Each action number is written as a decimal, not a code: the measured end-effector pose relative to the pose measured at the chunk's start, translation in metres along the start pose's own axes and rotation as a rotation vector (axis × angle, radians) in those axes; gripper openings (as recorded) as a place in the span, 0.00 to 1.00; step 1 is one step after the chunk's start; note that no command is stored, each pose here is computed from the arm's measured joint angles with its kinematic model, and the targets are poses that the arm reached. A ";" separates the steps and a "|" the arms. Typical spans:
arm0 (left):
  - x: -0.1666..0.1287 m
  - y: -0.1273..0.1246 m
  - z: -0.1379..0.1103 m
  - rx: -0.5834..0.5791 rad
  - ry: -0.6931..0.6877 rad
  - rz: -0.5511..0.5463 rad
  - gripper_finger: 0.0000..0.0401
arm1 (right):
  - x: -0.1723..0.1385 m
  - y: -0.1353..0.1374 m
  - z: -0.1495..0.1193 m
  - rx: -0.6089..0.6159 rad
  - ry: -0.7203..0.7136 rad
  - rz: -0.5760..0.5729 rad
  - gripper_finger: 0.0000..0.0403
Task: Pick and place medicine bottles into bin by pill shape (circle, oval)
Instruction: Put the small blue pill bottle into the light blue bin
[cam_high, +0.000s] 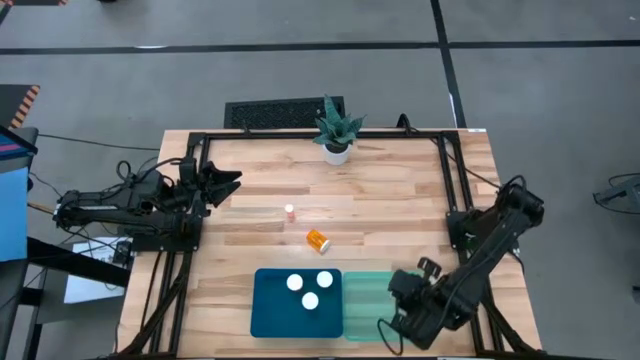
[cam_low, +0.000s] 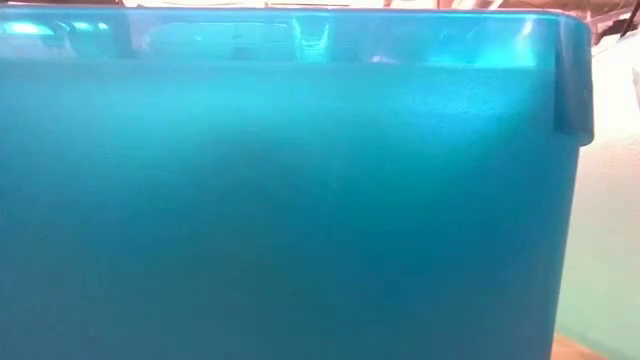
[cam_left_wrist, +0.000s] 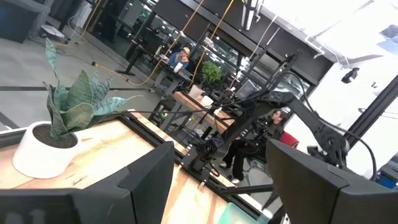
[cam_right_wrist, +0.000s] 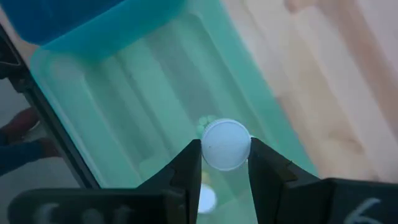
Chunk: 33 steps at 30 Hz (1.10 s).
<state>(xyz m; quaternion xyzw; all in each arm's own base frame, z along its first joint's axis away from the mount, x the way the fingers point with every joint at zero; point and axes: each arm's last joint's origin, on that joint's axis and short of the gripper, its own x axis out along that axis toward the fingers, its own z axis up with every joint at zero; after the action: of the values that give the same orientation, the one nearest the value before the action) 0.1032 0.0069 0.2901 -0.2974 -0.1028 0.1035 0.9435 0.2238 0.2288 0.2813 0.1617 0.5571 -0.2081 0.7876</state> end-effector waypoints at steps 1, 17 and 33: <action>0.000 0.000 0.000 -0.004 0.000 0.000 0.62 | 0.004 0.004 -0.001 -0.002 0.005 0.004 0.28; 0.000 0.000 0.000 -0.003 0.000 0.000 0.62 | 0.073 0.051 -0.002 -0.038 0.046 0.055 0.30; 0.000 0.000 0.000 0.003 0.000 0.001 0.62 | 0.099 0.043 0.018 -0.099 0.086 0.056 0.31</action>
<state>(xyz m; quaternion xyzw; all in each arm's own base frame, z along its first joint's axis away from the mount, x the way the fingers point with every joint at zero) 0.1032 0.0069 0.2901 -0.2958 -0.1027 0.1041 0.9440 0.2898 0.2425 0.1945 0.1470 0.5952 -0.1508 0.7755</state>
